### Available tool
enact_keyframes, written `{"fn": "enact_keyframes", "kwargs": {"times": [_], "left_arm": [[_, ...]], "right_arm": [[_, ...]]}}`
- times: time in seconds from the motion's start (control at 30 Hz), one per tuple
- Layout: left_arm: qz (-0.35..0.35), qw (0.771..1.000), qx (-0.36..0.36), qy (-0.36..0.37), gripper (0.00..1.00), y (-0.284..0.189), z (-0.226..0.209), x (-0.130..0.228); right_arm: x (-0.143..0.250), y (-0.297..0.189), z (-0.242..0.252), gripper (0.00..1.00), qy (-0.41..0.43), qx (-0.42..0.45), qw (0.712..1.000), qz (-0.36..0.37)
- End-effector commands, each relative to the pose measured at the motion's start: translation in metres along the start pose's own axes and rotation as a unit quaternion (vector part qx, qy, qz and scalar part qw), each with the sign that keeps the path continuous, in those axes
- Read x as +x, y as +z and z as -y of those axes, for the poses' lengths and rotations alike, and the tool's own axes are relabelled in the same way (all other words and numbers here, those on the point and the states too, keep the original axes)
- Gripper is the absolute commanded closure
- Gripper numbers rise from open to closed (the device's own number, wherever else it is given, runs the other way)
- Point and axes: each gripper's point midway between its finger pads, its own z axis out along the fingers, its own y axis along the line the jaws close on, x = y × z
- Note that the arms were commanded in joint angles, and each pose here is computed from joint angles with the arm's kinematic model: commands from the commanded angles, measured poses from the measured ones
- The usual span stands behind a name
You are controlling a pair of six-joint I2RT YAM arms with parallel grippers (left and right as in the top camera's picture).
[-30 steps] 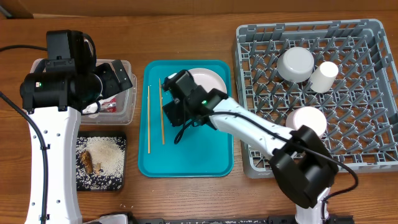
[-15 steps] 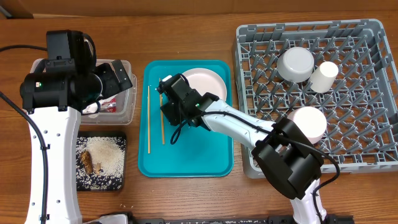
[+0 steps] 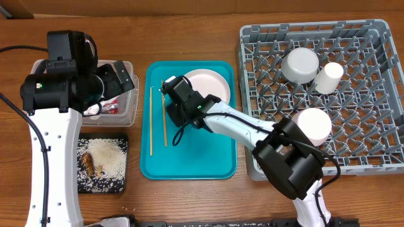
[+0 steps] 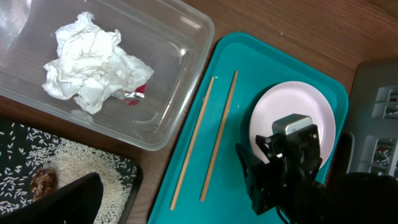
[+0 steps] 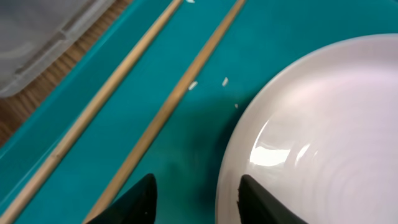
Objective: Sort waste into correct bins and load items into the dishwasher
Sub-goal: 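Grasp the rim of the large pink plate with the right gripper, then lift the large pink plate and stand it upright in the rack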
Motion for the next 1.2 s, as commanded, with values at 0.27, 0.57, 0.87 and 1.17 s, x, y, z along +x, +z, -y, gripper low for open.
{"fn": "enact_keyframes", "kwargs": {"times": [0.27, 0.57, 0.87, 1.17], "left_arm": [[0.008, 1.0, 0.004, -0.002, 0.0, -0.005, 0.002, -0.003], [0.008, 1.0, 0.004, -0.002, 0.0, -0.005, 0.002, -0.003], [0.008, 1.0, 0.004, -0.002, 0.0, -0.005, 0.002, -0.003], [0.008, 1.0, 0.003, -0.002, 0.0, -0.004, 0.002, -0.003]], "right_arm": [[0.011, 0.009, 0.013, 0.6, 0.0, 0.031, 0.999, -0.009], [0.019, 0.01, 0.015, 0.65, 0.001, 0.033, 0.999, -0.021], [0.038, 0.014, 0.02, 0.66, 0.0, 0.042, 0.998, -0.044], [0.032, 0.013, 0.018, 0.89, 0.0, 0.04, 0.999, -0.034]]}}
